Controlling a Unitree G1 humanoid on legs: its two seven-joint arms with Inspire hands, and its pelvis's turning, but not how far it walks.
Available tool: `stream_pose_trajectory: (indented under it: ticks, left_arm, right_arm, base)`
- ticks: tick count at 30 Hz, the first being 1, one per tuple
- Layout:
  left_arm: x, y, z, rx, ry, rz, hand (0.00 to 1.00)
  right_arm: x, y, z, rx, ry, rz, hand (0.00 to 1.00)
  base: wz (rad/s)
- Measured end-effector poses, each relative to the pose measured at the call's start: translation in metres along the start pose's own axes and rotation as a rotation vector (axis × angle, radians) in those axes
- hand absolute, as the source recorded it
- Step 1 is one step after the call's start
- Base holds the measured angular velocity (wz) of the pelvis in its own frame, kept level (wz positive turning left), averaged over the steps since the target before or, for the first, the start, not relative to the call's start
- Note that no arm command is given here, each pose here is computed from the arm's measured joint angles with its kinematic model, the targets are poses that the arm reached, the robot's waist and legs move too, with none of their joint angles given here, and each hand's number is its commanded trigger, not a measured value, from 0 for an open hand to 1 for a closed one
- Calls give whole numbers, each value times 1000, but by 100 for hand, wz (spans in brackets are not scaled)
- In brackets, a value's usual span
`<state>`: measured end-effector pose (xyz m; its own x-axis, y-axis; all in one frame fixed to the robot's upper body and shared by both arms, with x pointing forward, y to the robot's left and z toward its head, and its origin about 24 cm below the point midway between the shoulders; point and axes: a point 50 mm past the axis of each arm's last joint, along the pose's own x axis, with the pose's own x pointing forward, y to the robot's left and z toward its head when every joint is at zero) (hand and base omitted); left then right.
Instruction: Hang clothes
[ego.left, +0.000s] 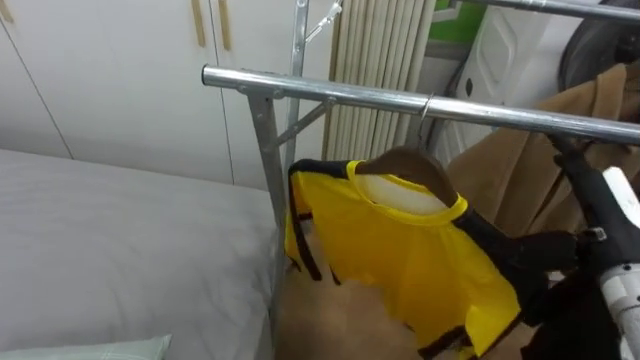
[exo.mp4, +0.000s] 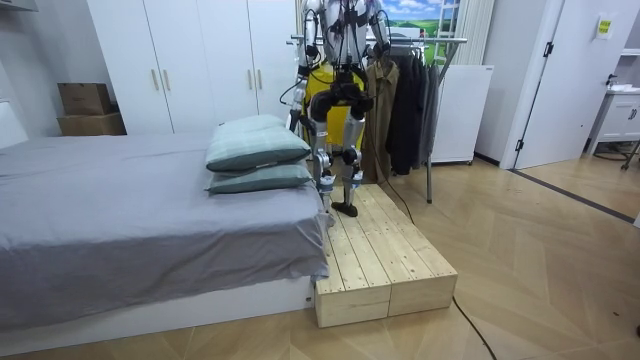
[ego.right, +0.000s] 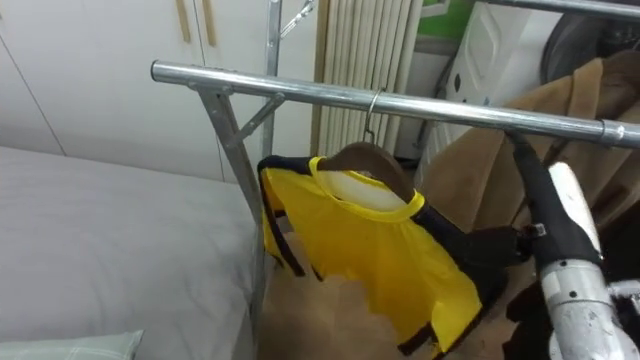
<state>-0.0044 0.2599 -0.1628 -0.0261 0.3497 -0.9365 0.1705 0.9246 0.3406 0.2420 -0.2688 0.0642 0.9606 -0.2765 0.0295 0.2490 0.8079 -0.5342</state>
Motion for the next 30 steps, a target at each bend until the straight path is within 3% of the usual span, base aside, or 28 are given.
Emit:
stream_pose_trajectory:
  ticks: [9,15,22,30]
  left_arm:
    - [0,-7,-4,-34,0,2,0]
    - [-1,-13,-3,-40,-8,-3,0]
    - [-2,-16,-2,-70,-17,16,0]
    - [-3,-23,0,-232,-49,27,0]
  right_arm:
    - [-29,15,-51,88,214,-31,0]
    - [-60,33,-89,111,404,-8,0]
    - [-114,66,-141,160,709,69,0]
    - [-189,88,-188,431,1124,-15,0]
  base:
    - [-3]
    - [-8]
    - [-3]
    - [2]
